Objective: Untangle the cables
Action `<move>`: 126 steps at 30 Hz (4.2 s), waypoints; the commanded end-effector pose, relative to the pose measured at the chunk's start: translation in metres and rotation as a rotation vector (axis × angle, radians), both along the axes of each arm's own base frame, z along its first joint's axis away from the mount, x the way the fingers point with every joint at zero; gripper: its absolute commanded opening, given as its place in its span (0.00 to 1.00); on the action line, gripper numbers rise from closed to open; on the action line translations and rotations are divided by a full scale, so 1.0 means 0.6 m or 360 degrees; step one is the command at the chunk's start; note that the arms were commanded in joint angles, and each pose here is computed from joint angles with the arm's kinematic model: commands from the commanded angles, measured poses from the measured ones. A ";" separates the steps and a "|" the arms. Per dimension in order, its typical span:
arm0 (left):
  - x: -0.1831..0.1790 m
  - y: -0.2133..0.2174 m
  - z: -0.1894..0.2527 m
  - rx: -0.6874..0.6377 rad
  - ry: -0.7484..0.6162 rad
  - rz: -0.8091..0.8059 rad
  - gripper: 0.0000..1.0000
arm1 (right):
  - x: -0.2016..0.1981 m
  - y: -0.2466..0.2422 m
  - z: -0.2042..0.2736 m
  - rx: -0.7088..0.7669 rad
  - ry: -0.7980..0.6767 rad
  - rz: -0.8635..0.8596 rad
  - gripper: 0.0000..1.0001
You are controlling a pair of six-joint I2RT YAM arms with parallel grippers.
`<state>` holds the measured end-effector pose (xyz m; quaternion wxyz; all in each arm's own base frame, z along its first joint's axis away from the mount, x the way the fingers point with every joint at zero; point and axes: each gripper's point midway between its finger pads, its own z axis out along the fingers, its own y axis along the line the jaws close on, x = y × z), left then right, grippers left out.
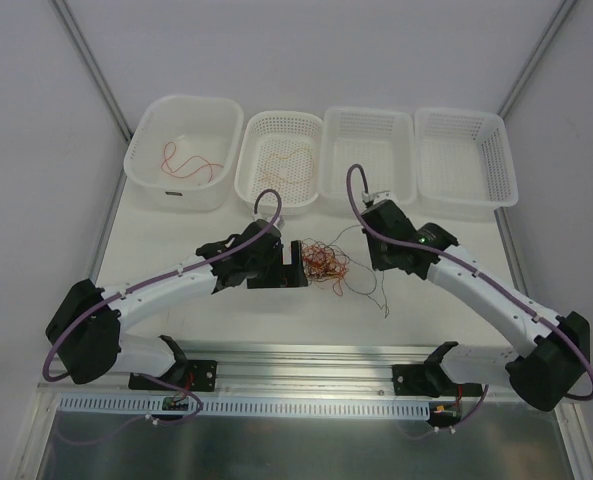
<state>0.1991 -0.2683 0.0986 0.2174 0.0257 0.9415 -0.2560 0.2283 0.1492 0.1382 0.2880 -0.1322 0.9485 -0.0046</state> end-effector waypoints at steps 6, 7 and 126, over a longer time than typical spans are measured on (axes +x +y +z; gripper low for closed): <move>0.014 -0.036 0.051 -0.0108 -0.0123 -0.0083 0.95 | 0.053 -0.070 0.029 -0.0056 -0.0068 -0.0210 0.28; 0.015 -0.037 0.052 -0.0107 -0.0128 -0.0089 0.95 | 0.054 -0.066 0.026 -0.0030 -0.0059 -0.0226 0.29; 0.125 0.417 0.383 0.0512 -0.0892 0.1058 0.00 | -0.013 -0.197 -0.095 0.0435 0.0093 -0.0914 0.01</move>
